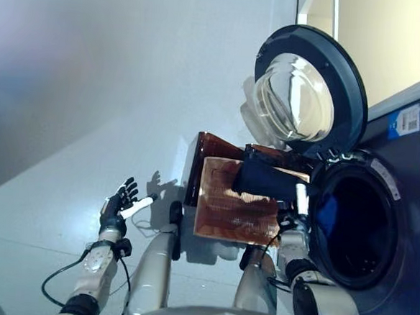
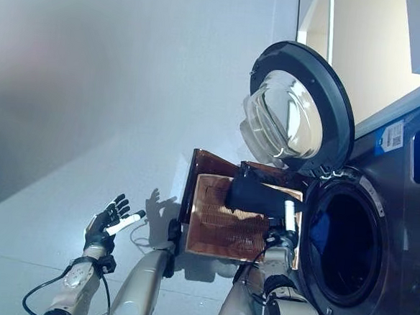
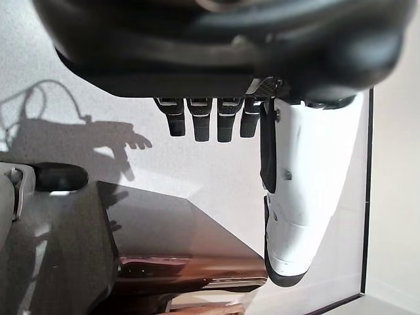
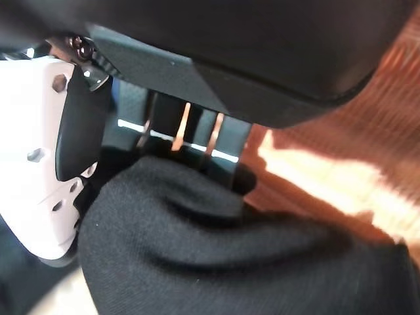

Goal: Pick up the clothes and place them into the washing machine

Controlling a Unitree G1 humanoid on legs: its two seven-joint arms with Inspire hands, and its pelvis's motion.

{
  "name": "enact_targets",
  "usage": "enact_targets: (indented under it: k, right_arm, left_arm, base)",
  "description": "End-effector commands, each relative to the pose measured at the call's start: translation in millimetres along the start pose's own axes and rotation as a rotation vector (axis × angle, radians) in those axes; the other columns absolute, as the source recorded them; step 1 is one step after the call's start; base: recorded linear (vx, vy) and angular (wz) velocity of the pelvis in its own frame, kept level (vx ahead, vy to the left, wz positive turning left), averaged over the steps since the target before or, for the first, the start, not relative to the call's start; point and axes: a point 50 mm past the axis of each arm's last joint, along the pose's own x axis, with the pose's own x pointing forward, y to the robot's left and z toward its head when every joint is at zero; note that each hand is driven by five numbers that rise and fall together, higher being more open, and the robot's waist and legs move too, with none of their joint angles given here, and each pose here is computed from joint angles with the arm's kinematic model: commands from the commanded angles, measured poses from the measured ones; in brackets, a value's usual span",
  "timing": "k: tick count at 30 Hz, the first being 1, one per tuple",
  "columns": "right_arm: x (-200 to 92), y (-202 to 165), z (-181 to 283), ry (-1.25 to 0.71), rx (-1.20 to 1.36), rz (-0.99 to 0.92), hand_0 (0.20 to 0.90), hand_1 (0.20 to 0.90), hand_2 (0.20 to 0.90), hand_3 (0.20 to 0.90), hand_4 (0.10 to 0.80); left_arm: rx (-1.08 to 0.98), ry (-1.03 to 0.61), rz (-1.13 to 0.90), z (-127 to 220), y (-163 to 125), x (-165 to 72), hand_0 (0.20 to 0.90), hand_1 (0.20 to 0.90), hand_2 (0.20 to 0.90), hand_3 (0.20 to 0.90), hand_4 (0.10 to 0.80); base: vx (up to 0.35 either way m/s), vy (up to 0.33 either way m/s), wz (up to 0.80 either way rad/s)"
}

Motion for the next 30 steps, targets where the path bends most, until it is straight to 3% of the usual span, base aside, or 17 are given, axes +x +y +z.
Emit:
enact_targets:
  k: [1, 19, 30]
  right_arm:
    - [5, 9, 39, -0.207, 0.093, 0.047, 0.200, 0.200, 0.200, 0.200, 0.300]
    - [13, 36, 91, -0.457, 0.307, 0.018, 0.200, 0.200, 0.200, 0.200, 0.300]
    - [18, 65, 165, -0.645, 0.379, -0.012, 0.200, 0.200, 0.200, 0.200, 0.300]
  left_arm:
    - [-0.044, -0.080, 0.032, 5, 7, -5, 0.900, 0.900, 0.900, 0.900, 0.800]
    - [-0.024, -0.069, -0.014, 1, 2, -13, 0.900, 0.900, 0.900, 0.900, 0.800]
    - [0.022, -0.026, -0.007, -7, 12, -19, 0.900, 0.900, 0.900, 0.900, 0.800]
  base:
    - [-0.032, 0.039, -0.05]
    - [-0.021, 0.021, -0.03]
    - [-0.011, 0.009, -0.04]
